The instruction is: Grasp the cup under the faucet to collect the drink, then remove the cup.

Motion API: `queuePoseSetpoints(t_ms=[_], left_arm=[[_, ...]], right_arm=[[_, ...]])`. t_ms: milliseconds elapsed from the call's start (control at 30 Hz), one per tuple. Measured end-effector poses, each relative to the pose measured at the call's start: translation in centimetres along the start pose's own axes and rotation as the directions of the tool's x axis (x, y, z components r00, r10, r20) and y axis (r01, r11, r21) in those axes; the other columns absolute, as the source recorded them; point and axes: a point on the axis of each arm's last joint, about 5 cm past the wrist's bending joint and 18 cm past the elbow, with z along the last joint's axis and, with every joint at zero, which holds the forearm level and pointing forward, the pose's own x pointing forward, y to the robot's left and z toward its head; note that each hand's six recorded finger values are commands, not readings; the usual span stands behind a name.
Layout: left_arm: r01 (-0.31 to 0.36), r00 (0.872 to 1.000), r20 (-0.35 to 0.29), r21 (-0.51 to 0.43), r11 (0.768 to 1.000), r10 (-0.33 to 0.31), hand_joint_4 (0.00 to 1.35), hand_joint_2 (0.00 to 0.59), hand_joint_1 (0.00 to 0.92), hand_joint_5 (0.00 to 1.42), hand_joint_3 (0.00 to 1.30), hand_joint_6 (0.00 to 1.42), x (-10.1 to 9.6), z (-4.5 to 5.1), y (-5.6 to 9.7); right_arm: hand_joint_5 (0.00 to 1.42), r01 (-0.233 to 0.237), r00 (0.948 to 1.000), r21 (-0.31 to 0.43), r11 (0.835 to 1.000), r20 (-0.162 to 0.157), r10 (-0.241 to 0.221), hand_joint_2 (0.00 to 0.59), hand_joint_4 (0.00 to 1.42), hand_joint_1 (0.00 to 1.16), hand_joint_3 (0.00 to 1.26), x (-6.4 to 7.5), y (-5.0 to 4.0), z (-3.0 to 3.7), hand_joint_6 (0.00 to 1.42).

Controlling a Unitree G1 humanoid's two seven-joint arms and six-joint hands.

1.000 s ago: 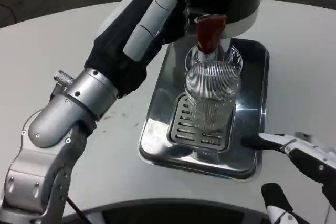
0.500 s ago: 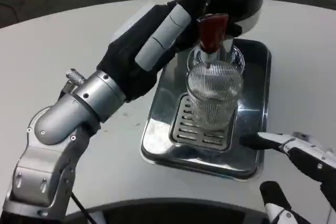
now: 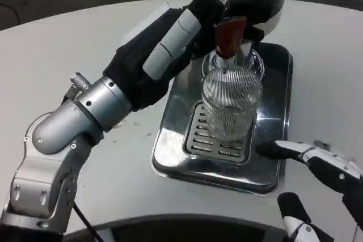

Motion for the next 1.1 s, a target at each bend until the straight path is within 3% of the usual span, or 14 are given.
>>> queuePoseSetpoints(t_ms=[733,1100], left_arm=[[0.025,1.000,0.007,0.036,0.999,-0.025,0.24,0.126,0.036,0.33,0.26,0.25,-0.6,-0.04,1.0],[0.032,0.999,0.006,0.116,0.993,-0.033,0.24,0.131,0.040,0.33,0.26,0.25,-0.7,0.23,1.1]], right_arm=[[0.18,0.003,1.0000,0.009,1.000,0.008,-0.003,0.565,0.27,0.51,0.31,0.2,0.13,0.04,0.07],[0.18,0.005,0.9999,0.014,1.000,0.011,-0.005,0.565,0.28,0.51,0.31,0.2,0.19,0.07,0.07]])
